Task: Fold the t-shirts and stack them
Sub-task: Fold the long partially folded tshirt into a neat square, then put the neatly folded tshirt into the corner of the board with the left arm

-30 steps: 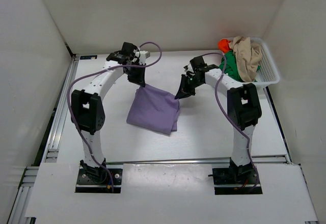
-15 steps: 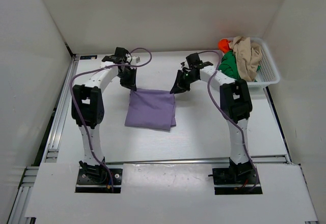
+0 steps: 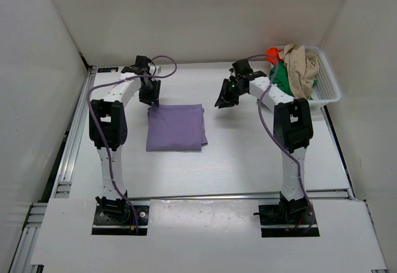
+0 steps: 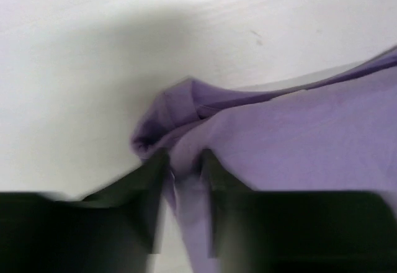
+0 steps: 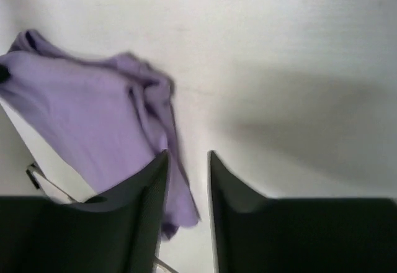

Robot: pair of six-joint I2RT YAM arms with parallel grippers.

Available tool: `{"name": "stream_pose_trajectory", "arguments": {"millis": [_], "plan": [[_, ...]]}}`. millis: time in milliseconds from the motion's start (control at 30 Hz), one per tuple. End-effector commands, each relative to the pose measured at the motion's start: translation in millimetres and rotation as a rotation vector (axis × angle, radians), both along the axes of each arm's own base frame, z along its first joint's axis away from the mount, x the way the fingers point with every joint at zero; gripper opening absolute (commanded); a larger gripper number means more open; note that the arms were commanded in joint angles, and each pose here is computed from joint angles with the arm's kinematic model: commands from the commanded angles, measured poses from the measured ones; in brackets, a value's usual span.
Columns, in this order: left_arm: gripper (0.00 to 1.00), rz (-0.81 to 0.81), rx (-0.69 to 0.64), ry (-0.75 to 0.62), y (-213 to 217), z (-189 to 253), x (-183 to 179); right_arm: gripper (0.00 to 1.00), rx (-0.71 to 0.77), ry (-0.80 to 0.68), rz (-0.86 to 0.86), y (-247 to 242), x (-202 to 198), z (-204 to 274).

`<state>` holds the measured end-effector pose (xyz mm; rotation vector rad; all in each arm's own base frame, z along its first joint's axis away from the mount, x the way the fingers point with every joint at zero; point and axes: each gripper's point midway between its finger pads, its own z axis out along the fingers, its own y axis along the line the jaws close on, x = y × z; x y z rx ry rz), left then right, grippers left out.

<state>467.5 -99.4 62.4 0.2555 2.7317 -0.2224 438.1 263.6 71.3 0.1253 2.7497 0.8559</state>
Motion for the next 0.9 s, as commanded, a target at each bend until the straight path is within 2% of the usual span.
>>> {"name": "stream_pose_trajectory", "arguments": {"millis": [0,67,100,167,267,367,467,567,600,667,800,867], "plan": [[0.52,0.056,0.067,-0.121,20.8,31.1,24.7,0.27,-0.044,-0.143,0.080,12.2,-23.4,47.0],[0.69,0.091,0.133,-0.144,34.1,37.1,26.9,0.14,-0.021,-0.130,0.126,25.7,-40.4,49.7],[0.74,0.106,0.157,-0.164,39.4,45.3,27.7,0.11,-0.008,-0.111,0.138,27.1,-45.9,46.6],[0.75,0.155,0.231,-0.221,55.9,61.7,29.1,0.05,0.044,-0.083,0.190,45.5,-62.5,48.3],[0.75,0.157,0.210,-0.274,55.2,84.4,21.9,0.03,0.090,-0.036,0.224,65.3,-70.8,36.7],[0.74,0.060,0.112,-0.210,22.7,70.3,-9.7,0.03,0.133,0.051,0.211,75.7,-72.1,23.1],[0.81,0.033,0.124,-0.095,21.7,35.2,-46.6,0.02,0.105,0.118,0.184,76.0,-70.5,2.8],[0.87,0.013,0.016,0.003,19.1,14.5,-78.0,0.02,0.075,0.161,0.175,73.2,-72.5,-8.9],[0.92,0.014,-0.005,0.018,19.8,11.9,-83.9,0.02,0.075,0.161,0.175,73.2,-72.5,-9.0],[0.93,0.015,-0.030,0.067,20.9,2.8,-99.8,0.02,0.046,0.152,0.168,65.7,-76.8,-7.7],[0.93,-0.016,-0.107,0.114,7.6,-3.5,-116.0,0.04,0.028,0.112,0.165,57.0,-82.5,7.1],[0.93,-0.004,-0.102,0.162,11.2,-20.1,-118.3,0.04,0.041,0.075,0.174,56.0,-83.8,24.1]]}}
